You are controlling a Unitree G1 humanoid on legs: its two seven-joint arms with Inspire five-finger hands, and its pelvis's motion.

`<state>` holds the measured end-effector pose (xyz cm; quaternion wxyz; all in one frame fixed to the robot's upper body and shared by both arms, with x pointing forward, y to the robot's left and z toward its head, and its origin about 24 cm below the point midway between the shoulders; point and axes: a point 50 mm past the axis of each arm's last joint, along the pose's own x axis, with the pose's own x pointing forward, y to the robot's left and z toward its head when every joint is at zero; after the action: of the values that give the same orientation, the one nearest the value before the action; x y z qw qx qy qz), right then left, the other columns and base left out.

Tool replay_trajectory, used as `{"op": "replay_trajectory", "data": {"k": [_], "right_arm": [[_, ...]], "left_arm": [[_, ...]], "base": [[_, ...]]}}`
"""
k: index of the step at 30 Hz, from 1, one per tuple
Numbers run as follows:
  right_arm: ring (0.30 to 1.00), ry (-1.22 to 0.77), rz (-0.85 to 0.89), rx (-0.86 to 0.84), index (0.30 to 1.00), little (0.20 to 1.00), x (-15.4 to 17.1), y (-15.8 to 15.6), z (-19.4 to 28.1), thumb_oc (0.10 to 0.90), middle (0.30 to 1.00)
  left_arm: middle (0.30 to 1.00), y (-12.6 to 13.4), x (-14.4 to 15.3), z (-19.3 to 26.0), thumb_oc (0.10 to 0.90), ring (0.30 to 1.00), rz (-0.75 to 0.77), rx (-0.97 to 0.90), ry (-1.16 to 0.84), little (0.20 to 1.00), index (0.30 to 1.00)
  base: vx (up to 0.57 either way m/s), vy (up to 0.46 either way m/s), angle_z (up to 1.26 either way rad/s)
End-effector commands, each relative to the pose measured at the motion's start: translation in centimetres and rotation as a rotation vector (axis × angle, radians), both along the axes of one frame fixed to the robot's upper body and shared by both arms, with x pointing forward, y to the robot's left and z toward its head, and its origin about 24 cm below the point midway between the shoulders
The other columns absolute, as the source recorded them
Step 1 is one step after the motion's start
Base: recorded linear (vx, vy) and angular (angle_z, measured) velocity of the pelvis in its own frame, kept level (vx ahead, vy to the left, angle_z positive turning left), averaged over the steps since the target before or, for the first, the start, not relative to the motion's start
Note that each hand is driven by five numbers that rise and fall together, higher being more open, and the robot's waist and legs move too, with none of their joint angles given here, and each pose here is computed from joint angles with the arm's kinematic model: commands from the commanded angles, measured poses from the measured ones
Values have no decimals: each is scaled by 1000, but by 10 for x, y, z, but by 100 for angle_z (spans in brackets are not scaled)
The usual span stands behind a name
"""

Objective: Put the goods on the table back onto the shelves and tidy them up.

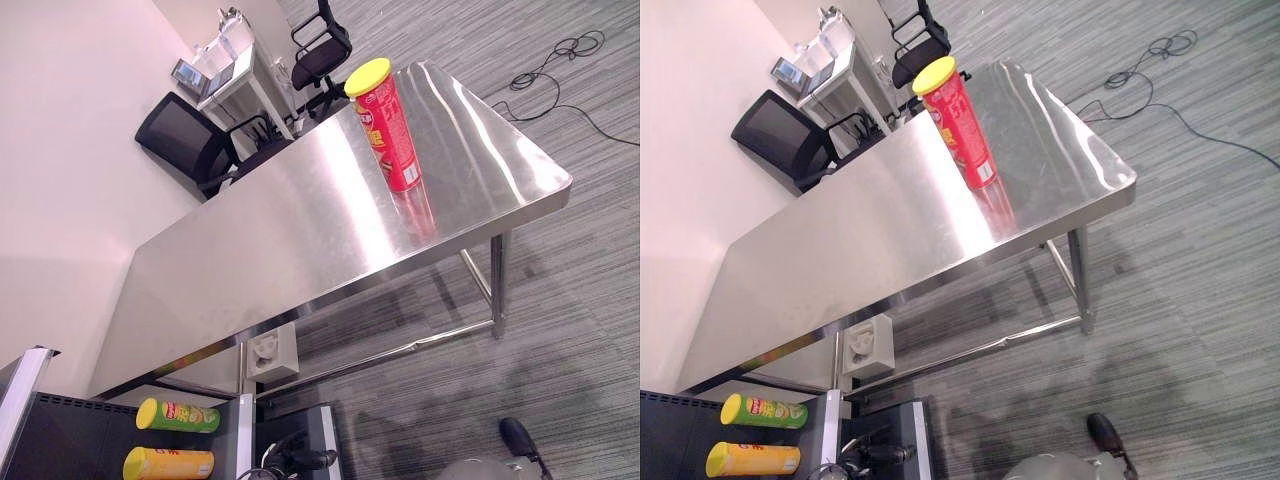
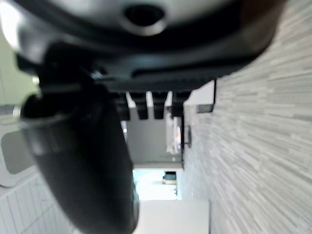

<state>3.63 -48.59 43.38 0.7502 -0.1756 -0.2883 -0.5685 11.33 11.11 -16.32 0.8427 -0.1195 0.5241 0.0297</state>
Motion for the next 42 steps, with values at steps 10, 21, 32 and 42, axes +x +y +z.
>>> {"op": "replay_trajectory", "data": {"k": [10,21,32,42], "right_arm": [[900,418,129,-515,900,900,56,75,4,800,900],[900,461,287,-720,900,900,80,125,5,800,900],[900,486,329,-663,900,900,86,124,1,800,900],[900,464,413,-609,900,900,85,121,1,800,900]], "left_arm": [[900,-174,-3,53,800,900,-53,-440,-20,900,900],[900,-181,3,58,800,900,-213,-434,-78,900,900],[900,-191,6,66,800,900,-293,-438,-118,900,900],[900,-201,6,73,800,900,-361,-455,-156,900,900]], "base": [[11,3,2],[17,-9,2],[-28,-13,10],[-5,-2,6]]}}
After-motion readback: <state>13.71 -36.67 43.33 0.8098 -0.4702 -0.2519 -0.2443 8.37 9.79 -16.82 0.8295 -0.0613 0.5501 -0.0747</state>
